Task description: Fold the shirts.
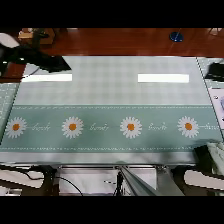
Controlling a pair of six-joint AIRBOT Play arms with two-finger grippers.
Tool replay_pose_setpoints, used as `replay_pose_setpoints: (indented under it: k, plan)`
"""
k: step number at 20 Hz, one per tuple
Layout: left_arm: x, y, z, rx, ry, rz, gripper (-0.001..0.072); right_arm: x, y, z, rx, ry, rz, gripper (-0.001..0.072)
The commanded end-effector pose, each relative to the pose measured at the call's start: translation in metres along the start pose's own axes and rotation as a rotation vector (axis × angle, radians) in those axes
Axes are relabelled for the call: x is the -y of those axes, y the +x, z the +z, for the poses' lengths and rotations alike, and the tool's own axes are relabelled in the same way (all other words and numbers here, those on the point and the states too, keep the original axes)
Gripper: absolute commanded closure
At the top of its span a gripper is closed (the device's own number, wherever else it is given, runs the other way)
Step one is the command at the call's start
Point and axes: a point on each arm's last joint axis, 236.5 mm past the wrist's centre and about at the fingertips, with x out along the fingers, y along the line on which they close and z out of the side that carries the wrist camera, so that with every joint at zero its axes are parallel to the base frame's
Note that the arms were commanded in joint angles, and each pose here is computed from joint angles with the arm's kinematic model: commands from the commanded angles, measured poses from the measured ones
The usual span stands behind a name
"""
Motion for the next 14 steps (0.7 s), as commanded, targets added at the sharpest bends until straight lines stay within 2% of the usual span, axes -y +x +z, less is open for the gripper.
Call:
replay_pose_setpoints:
  k: [1, 3, 4, 10, 14]
  plan:
    - [0.025, 0.029, -0.038, -0.211, 0.204, 0.223, 0.0119, -0.109, 0.026, 0.002, -0.027, -0.188, 0.134, 0.0257]
    - [0.030, 0.033, -0.046, -0.255, 0.248, 0.345, 0.0120, -0.142, 0.035, -0.012, -0.075, -0.232, 0.187, 0.0257]
    - [0.037, 0.037, -0.047, -0.259, 0.268, 0.362, 0.0120, -0.152, 0.039, -0.019, -0.102, -0.255, 0.194, 0.0257]
    - [0.056, 0.044, -0.053, -0.264, 0.263, 0.350, 0.0124, -0.159, 0.061, -0.071, -0.343, -0.246, 0.172, 0.0257]
    - [0.056, 0.044, -0.053, -0.264, 0.263, 0.350, 0.0124, -0.151, 0.061, -0.071, -0.348, -0.254, 0.143, 0.0257]
